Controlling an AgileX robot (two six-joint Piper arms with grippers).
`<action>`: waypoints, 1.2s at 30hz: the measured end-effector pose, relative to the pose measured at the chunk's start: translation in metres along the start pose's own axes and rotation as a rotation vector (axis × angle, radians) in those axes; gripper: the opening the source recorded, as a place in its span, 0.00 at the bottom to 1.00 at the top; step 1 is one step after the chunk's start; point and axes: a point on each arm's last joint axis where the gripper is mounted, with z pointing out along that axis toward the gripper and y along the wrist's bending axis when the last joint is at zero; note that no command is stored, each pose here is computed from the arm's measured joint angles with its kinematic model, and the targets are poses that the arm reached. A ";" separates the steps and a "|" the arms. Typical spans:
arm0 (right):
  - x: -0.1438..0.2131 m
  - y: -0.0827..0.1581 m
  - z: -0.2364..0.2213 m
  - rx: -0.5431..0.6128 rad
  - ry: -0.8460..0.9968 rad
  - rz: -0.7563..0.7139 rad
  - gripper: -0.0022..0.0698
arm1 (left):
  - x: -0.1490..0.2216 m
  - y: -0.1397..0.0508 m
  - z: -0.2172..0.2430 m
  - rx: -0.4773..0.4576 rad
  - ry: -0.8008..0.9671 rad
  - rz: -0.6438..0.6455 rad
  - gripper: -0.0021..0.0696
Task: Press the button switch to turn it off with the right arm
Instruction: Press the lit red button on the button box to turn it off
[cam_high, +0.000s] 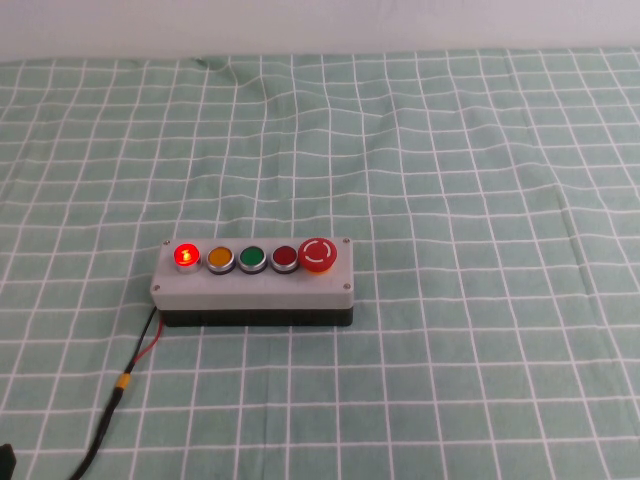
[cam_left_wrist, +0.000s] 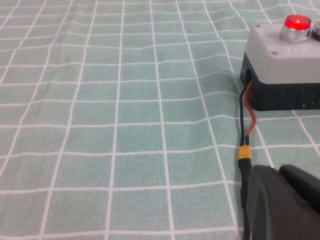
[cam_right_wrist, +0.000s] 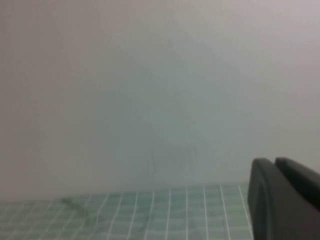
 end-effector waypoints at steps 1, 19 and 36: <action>0.004 -0.001 0.009 0.011 0.053 -0.008 0.01 | 0.000 0.000 0.000 0.000 0.000 0.000 0.02; 0.055 0.022 0.129 -0.360 0.443 0.055 0.01 | 0.000 0.000 0.000 0.000 0.000 0.000 0.02; 0.067 0.081 0.229 -0.740 0.560 0.015 0.01 | 0.000 0.000 0.000 0.000 0.000 0.000 0.02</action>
